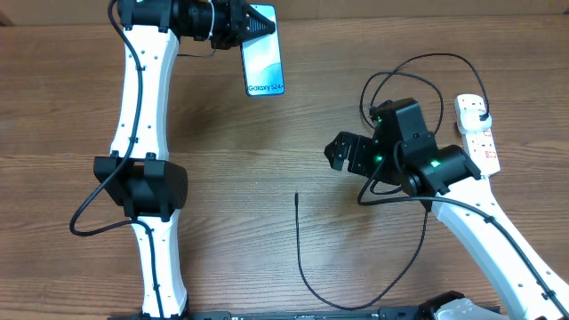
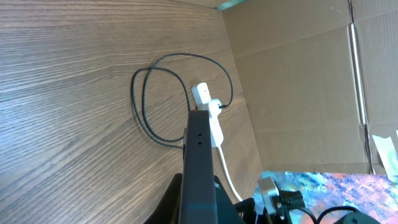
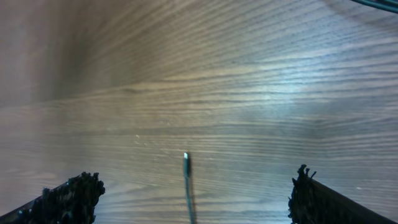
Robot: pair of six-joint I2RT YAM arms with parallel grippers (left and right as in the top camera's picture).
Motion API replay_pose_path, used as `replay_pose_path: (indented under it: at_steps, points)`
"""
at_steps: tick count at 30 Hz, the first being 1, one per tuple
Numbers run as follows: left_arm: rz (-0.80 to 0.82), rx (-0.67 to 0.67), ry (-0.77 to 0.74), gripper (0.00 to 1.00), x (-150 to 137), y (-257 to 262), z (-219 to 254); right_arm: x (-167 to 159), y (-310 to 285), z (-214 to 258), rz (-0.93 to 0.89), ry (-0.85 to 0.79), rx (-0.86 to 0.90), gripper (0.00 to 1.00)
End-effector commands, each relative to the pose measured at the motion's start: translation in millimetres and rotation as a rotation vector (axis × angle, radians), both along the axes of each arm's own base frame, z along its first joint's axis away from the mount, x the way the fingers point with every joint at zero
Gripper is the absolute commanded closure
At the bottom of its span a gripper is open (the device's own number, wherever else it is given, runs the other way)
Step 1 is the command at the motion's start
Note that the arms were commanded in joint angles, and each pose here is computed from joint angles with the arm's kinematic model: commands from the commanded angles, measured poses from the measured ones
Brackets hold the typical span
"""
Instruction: Plug charger to phone and switch on socket
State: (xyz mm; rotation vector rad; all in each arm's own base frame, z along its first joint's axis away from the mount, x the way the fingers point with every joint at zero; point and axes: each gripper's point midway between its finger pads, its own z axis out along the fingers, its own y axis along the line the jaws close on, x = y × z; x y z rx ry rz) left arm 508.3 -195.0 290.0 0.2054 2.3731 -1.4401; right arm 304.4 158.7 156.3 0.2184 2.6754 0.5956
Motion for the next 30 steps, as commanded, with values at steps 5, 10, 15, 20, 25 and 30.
replay_pose_path:
  at_steps: [5,10,15,20,25,30]
  points:
    - [-0.032,-0.035,-0.012,0.96,-3.3,-2.4,5.6,-2.6,4.3,-10.9,0.015,0.014,-0.076,0.00]
    - [-0.031,-0.035,-0.017,0.96,-2.7,-2.2,6.0,-11.4,25.3,-50.0,0.067,0.110,-0.176,0.00]
    - [-0.027,-0.027,-0.020,0.96,-1.9,-1.5,4.8,-17.0,44.9,-71.5,0.108,0.163,-0.253,0.00]
    - [-0.024,-0.026,-0.026,0.96,-0.4,-0.1,5.1,-28.7,62.0,-86.3,0.139,0.199,-0.274,0.00]
    - [-0.019,-0.026,-0.027,0.96,0.6,2.2,5.2,-39.9,75.4,-105.1,0.179,0.229,-0.330,0.04]
    - [-0.015,-0.023,-0.028,0.96,1.3,3.3,4.7,-40.5,88.1,-107.3,0.194,0.231,-0.377,0.05]
